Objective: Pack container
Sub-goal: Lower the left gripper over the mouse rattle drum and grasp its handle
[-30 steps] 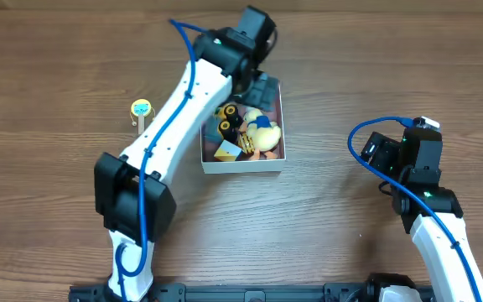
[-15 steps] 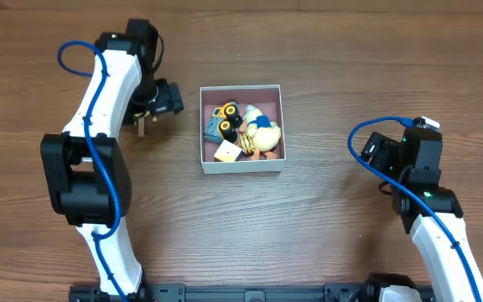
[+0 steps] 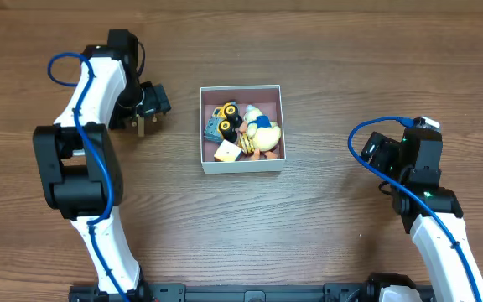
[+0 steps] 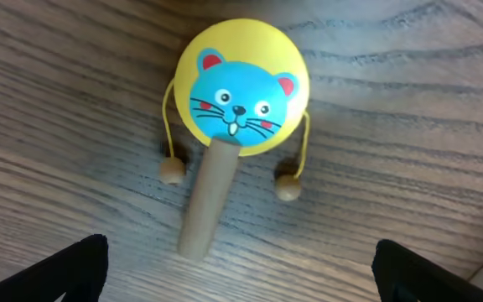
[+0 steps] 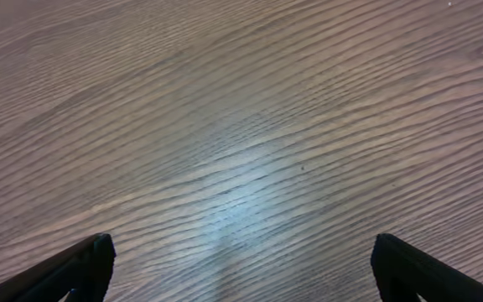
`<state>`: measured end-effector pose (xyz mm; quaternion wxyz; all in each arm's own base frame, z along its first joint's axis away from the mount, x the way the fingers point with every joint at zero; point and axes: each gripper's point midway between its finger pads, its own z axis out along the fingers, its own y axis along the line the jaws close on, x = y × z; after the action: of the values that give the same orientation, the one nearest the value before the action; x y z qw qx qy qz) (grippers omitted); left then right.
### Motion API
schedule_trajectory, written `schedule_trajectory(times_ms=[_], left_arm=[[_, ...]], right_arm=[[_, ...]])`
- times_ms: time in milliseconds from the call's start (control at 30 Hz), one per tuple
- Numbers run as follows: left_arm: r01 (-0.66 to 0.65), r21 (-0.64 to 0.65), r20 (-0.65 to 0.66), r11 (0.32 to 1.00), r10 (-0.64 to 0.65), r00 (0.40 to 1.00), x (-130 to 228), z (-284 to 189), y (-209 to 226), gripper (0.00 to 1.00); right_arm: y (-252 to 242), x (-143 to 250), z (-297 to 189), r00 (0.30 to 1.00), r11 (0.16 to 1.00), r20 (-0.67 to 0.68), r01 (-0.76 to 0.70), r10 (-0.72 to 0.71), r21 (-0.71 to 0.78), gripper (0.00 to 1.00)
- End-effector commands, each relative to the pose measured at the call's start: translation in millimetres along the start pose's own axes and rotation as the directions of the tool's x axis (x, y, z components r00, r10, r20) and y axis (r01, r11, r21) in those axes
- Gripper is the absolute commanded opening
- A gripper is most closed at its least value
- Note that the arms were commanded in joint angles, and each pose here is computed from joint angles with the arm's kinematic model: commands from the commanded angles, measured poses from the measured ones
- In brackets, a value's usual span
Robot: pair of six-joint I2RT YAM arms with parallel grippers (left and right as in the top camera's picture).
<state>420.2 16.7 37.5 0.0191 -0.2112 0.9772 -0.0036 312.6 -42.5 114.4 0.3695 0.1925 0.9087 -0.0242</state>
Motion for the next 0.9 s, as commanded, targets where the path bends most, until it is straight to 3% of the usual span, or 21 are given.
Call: schedule_trajectory(times_ms=[0,333,767,867], left_arm=[[0.008,-0.005,-0.054,1.000,-0.008,0.999,3.7,21.0,7.3,1.00],[0.043,0.011,-0.024,0.999,-0.043,0.999,-10.5,26.5,16.7,1.00],[0.028,-0.049,-0.104,0.998,-0.033,0.994,0.4,61.8,27.7,1.00],[0.020,-0.051,-0.112,0.998,-0.026,0.993,2.3,61.5,28.3,0.79]], right_arm=[[0.6,-6.0,-1.4,1.000,1.000,0.016,-0.005,0.005,-0.004,1.00],[0.6,-6.0,-1.4,1.000,1.000,0.016,-0.005,0.005,-0.004,1.00],[0.6,-6.0,-1.4,1.000,1.000,0.016,-0.005,0.005,-0.004,1.00],[0.6,-6.0,-1.4,1.000,1.000,0.016,-0.005,0.005,-0.004,1.00]])
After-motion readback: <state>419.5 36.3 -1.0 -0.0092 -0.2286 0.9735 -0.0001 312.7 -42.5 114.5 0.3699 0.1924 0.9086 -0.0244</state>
